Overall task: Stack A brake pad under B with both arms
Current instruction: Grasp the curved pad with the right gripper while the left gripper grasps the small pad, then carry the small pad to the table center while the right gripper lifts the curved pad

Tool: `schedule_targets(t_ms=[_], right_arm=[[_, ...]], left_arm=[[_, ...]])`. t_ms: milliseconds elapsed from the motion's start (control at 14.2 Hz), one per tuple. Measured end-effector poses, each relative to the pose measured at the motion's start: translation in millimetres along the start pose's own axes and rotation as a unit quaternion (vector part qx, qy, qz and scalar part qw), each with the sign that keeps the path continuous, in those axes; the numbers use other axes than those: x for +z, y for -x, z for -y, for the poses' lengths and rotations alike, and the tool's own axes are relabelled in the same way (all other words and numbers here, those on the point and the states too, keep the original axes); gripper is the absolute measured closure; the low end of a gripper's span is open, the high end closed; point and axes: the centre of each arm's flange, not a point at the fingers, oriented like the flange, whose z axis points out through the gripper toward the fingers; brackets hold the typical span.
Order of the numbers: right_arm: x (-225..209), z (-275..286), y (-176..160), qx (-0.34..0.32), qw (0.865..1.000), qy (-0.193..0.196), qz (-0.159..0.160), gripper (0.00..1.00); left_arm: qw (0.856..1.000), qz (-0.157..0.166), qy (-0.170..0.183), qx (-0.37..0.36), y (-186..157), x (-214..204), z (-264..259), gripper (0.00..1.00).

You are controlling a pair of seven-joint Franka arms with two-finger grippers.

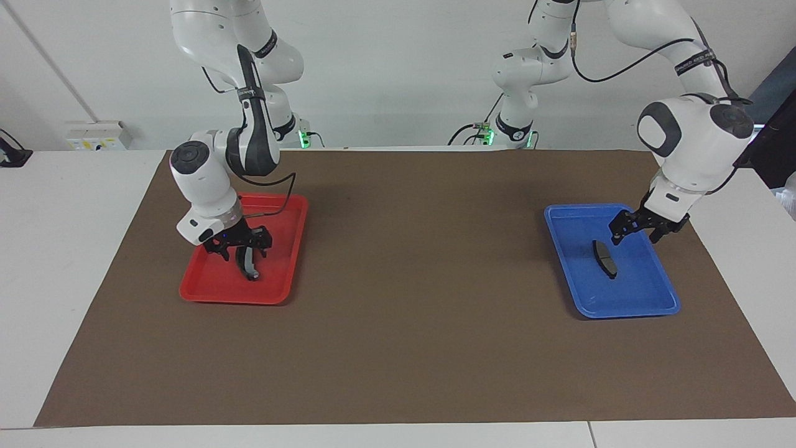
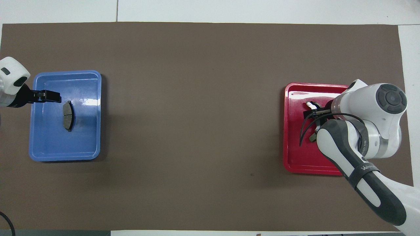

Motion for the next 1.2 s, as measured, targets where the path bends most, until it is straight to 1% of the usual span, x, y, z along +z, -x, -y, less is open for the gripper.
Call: schedule_targets(t_ms=[141,212,282,424,494,635,706,776,918,988,1059,1129,1200], right_arm=[[1.7,-1.3,0.7,0.001,1.0,0.0,0.004,0.03],[2.3,-1.4,1.7,0.001,1.0,-0.001,0.008,0.11],[3.0,-1.4,2.9,0.001,1.0,-0.001,0.014,0.11],[3.5,-1.3,4.2,-0.002,1.0,-0.001,0.02,0.19],[3.8,-1.8,4.8,-0.006,1.0,-0.002,0.022,0.19],[4.7,-7.2,6.7,-0.009,1.0,-0.002,0.029,0.23],[4.9,-10.0,7.2,-0.011,0.999,-0.003,0.03,0.27],[4.9,-11.7,7.5,-0.014,0.999,-0.003,0.031,0.27],[5.1,-12.2,8.1,-0.016,0.999,-0.003,0.033,0.4],[5.2,-12.2,8.3,-0.016,0.999,-0.003,0.034,0.41],[5.2,-12.1,8.4,-0.016,0.999,-0.003,0.034,0.48],[4.9,-12.0,8.4,-0.016,0.999,-0.004,0.035,0.58],[4.3,-12.0,8.4,-0.016,0.999,-0.004,0.036,0.58]], left_arm=[[1.0,0.002,0.001,0.0,1.3,32.1,-0.2,0.02],[1.0,0.005,0.001,0.0,2.3,42.2,-0.4,0.02],[1.0,0.008,0.002,0.0,3.6,51.3,-0.7,0.03],[1.0,0.014,0.003,0.0,7.8,67.4,-1.4,0.03],[1.0,0.017,0.003,0.0,11.2,75.5,-2.0,0.03],[1.0,0.026,0.005,0.0,21.0,89.2,-2.8,0.05],[1.0,0.03,0.005,-0.002,25.1,93.4,-1.9,0.05],[0.999,0.034,0.006,-0.004,28.7,96.8,-0.5,0.07],[0.999,0.036,0.007,-0.007,32.2,98.1,1.8,0.09],[0.999,0.036,0.007,-0.007,32.8,97.2,1.7,0.13],[0.999,0.036,0.007,-0.007,33.1,97.1,1.8,0.15],[0.999,0.034,0.007,-0.007,32.8,95.1,1.7,0.23],[0.999,0.032,0.006,-0.008,32.6,92.4,2.2,0.34]])
